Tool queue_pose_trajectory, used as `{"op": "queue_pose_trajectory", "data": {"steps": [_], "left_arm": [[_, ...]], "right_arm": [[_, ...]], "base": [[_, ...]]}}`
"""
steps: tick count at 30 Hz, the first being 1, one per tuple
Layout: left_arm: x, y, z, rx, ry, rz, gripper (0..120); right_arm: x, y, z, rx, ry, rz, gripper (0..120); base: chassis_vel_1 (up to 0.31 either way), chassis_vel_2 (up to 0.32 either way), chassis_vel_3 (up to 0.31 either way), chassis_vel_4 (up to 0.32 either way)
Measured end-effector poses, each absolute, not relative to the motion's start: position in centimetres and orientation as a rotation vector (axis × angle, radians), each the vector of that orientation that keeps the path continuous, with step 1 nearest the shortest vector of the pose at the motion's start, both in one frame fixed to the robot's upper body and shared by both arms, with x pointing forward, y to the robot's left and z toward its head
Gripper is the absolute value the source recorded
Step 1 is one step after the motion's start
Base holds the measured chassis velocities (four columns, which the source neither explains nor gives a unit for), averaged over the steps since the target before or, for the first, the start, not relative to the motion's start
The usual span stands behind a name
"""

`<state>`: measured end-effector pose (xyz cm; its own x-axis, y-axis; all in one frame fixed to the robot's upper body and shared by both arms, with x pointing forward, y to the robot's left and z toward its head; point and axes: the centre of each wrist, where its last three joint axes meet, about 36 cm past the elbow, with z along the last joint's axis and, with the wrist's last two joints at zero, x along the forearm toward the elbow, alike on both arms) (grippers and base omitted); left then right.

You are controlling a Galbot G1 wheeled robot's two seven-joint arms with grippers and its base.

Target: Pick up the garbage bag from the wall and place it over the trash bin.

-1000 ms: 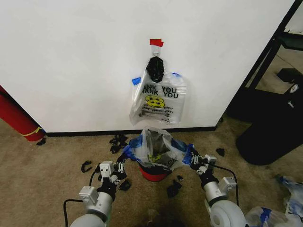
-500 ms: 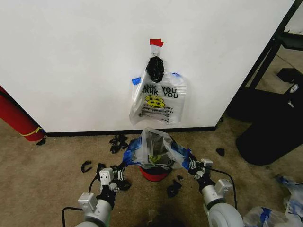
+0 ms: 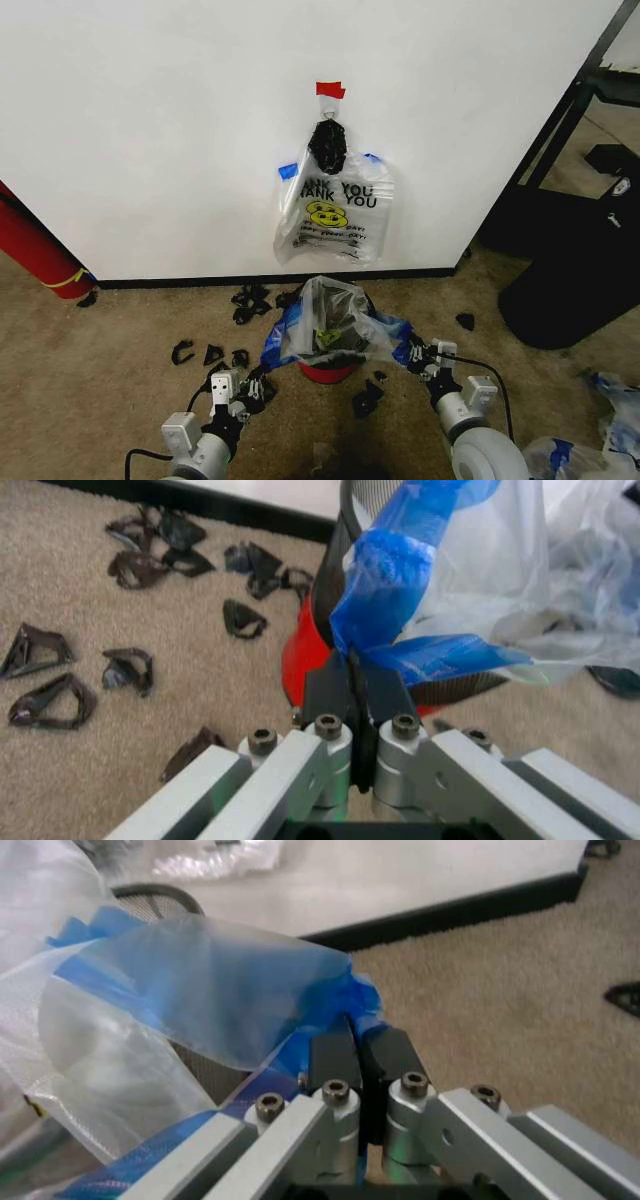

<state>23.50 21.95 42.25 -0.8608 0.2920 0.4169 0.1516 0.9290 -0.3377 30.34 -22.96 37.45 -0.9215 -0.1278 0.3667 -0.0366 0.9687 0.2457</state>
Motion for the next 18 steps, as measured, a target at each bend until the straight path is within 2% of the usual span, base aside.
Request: {"op": "queue_pose_trajectory", "data": {"steps": [18], "left_arm": [[25.9, 22.5, 39.7, -0.319, -2.558, 0.239, 0]], "right_arm": [[34.4, -22.0, 35.6, 0.053, -2.648, -0.282, 0]], "base": [[0.0, 0.0, 0.0, 0.0]]}}
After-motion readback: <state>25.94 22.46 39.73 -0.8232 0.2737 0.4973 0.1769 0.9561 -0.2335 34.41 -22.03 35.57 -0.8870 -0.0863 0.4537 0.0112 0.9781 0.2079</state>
